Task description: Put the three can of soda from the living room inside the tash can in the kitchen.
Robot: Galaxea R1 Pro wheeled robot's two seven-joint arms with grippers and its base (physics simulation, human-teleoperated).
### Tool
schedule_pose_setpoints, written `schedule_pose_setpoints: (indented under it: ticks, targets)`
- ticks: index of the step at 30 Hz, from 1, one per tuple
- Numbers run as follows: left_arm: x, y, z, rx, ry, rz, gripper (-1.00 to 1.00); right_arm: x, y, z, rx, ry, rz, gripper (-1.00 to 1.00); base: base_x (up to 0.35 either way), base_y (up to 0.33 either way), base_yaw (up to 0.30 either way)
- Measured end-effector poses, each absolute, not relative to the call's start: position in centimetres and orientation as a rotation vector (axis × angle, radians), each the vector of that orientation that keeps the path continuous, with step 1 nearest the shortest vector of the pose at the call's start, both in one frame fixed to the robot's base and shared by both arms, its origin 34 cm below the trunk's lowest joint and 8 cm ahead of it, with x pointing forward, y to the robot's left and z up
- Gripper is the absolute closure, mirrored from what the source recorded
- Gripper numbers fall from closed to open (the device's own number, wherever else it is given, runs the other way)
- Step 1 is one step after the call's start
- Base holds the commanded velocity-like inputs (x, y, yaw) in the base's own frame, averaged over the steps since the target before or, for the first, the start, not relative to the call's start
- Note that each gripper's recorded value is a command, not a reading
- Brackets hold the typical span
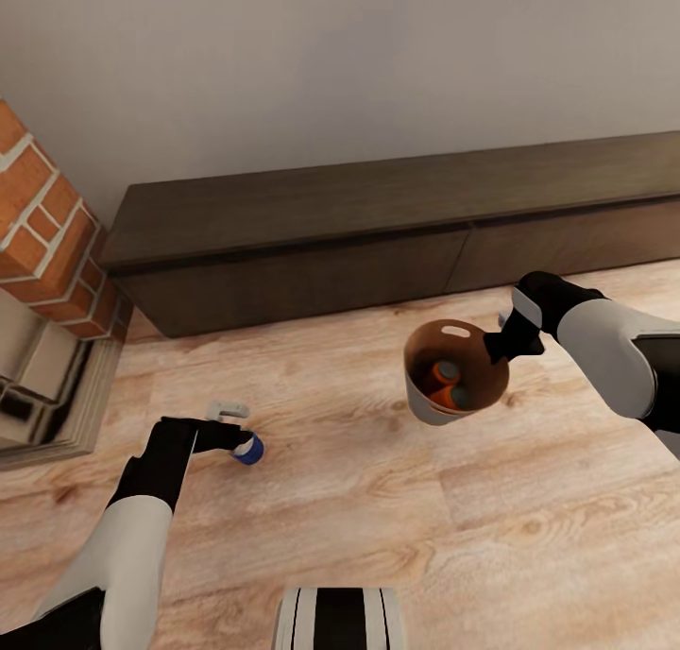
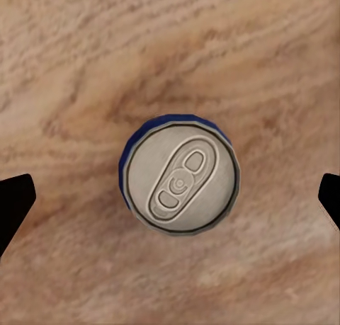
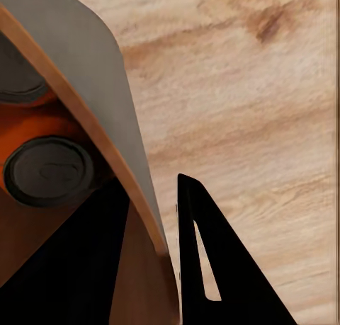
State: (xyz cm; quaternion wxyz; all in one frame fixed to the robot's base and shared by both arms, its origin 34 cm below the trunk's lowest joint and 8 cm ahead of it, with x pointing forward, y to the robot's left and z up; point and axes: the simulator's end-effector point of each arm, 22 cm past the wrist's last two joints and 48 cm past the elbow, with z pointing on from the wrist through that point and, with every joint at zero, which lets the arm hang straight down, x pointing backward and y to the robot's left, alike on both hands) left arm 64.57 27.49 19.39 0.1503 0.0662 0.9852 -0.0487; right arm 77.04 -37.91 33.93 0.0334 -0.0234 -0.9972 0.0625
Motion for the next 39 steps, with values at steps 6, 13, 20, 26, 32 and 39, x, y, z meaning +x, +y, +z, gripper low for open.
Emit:
schedule_pose_setpoints:
  ticks: [6, 13, 20, 26, 32, 39]
  targets:
    - [64.3, 27.4, 18.9, 0.189, 2.838, -0.141, -1.00, 76.8, -38.5, 33.5, -0.045, -3.054, 0.234, 1.00, 0.024, -0.003, 0.000]
    - [64.2, 27.5, 18.8, 0.189, 2.840, -0.139, -1.00, 77.0, -38.2, 33.5, -0.036, -3.055, 0.234, 1.00, 0.001, 0.000, 0.000]
    - [64.2, 27.5, 18.8, 0.189, 2.840, -0.139, -1.00, 80.1, -38.1, 36.3, 0.012, -3.105, 0.289, 1.00, 0.000, 0.000, 0.000]
    - [63.3, 27.4, 17.3, 0.187, 2.870, -0.144, -1.00, 80.6, -38.4, 35.5, 0.069, -3.084, 0.354, 1.00, 0.000, 0.000, 0.000]
    - [62.7, 27.4, 16.4, 0.185, 2.887, -0.147, -1.00, 80.5, -38.1, 34.4, 0.070, -3.072, 0.342, 1.00, 0.000, 0.000, 0.000]
    - [62.7, 27.4, 16.4, 0.185, 2.889, -0.149, -1.00, 80.5, -38.3, 34.5, 0.082, -3.068, 0.361, 1.00, 0.132, 0.000, 0.000]
